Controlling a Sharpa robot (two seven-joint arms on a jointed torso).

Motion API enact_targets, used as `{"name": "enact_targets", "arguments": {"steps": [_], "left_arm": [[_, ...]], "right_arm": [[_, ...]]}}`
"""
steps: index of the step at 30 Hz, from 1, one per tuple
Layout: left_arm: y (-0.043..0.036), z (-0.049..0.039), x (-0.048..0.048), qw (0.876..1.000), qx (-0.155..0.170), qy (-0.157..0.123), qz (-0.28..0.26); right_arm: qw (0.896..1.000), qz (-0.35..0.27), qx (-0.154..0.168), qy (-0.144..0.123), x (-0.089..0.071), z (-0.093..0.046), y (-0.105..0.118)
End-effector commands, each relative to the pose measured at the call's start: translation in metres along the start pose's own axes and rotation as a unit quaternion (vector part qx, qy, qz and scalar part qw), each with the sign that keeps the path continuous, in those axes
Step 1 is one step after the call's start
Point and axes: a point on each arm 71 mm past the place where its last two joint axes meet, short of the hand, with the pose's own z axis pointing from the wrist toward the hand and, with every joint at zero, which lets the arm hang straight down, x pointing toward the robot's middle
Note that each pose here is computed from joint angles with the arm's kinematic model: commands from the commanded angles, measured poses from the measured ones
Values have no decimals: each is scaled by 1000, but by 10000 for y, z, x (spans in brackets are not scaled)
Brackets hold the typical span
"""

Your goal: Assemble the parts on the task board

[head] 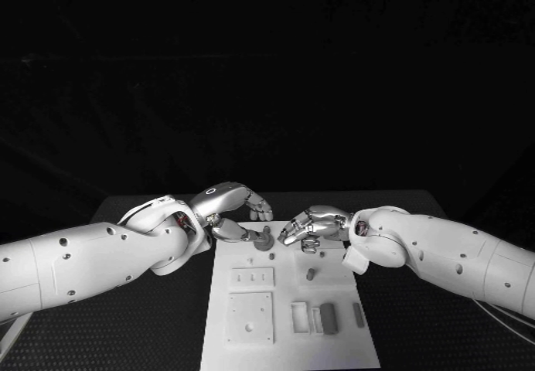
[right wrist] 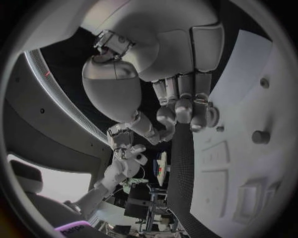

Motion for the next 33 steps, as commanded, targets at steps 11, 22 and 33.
{"name": "enact_targets", "arguments": {"steps": [11, 22, 33], "left_arm": [[-229, 84, 120, 999, 46, 25, 6], [-278, 106, 177, 998, 46, 50, -1], [-318, 122, 209, 997, 48, 64, -10]], "right_arm": [[987, 105, -31, 120, 117, -42, 90], [985, 110, -34, 127, 110, -48, 102], [984, 113, -34, 130, 121, -28, 119]]}}
